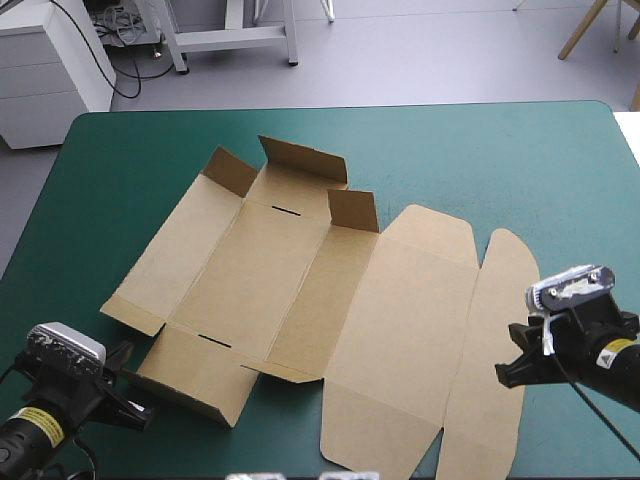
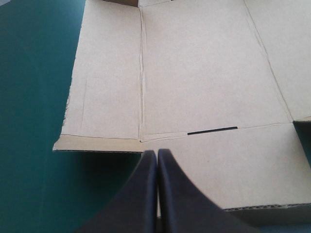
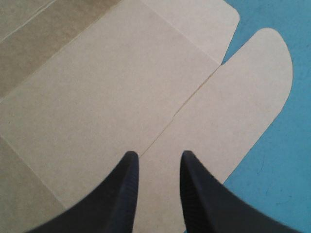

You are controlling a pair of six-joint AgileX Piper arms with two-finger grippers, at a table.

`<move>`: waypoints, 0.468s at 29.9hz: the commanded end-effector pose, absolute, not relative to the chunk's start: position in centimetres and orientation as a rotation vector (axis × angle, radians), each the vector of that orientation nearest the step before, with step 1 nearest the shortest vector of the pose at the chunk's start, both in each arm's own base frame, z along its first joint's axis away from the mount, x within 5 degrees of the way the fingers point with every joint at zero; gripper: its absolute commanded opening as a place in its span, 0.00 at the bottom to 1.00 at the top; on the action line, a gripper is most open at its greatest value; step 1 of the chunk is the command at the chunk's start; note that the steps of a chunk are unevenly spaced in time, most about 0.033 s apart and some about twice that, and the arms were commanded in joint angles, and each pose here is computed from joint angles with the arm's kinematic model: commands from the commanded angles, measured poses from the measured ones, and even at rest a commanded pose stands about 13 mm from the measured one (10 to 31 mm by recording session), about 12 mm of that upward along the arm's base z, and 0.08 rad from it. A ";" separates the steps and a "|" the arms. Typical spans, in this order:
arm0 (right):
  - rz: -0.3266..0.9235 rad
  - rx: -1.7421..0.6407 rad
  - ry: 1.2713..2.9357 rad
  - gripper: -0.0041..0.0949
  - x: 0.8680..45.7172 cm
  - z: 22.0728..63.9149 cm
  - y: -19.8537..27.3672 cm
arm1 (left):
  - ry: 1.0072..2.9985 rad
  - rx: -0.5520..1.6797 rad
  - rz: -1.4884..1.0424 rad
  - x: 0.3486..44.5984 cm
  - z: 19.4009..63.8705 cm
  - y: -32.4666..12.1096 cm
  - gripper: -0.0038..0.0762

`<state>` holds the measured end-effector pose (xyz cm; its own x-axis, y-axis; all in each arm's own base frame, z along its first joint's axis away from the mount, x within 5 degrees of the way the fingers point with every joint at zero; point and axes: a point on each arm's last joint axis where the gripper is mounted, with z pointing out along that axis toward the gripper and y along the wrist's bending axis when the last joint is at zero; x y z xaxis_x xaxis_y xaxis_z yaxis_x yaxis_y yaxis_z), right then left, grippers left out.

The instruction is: Fold the box

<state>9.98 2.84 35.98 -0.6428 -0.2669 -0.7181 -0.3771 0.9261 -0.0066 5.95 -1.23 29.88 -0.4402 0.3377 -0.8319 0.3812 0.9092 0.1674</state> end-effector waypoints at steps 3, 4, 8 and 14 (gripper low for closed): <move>0.182 -0.468 2.216 0.37 13.1 39.8 3.3 | 1.982 0.512 -0.063 6.3 31.4 -1.4 0.04; 0.178 -0.479 2.214 0.37 13.8 40.3 3.4 | 1.984 0.512 -0.062 6.3 31.4 -1.4 0.04; 0.174 -0.495 2.214 0.42 16.7 42.5 3.7 | 1.988 0.512 -0.060 6.3 31.3 -1.4 0.04; 0.179 -0.529 2.246 0.70 20.8 45.0 4.2 | 1.990 0.512 -0.060 6.3 31.3 -1.4 0.04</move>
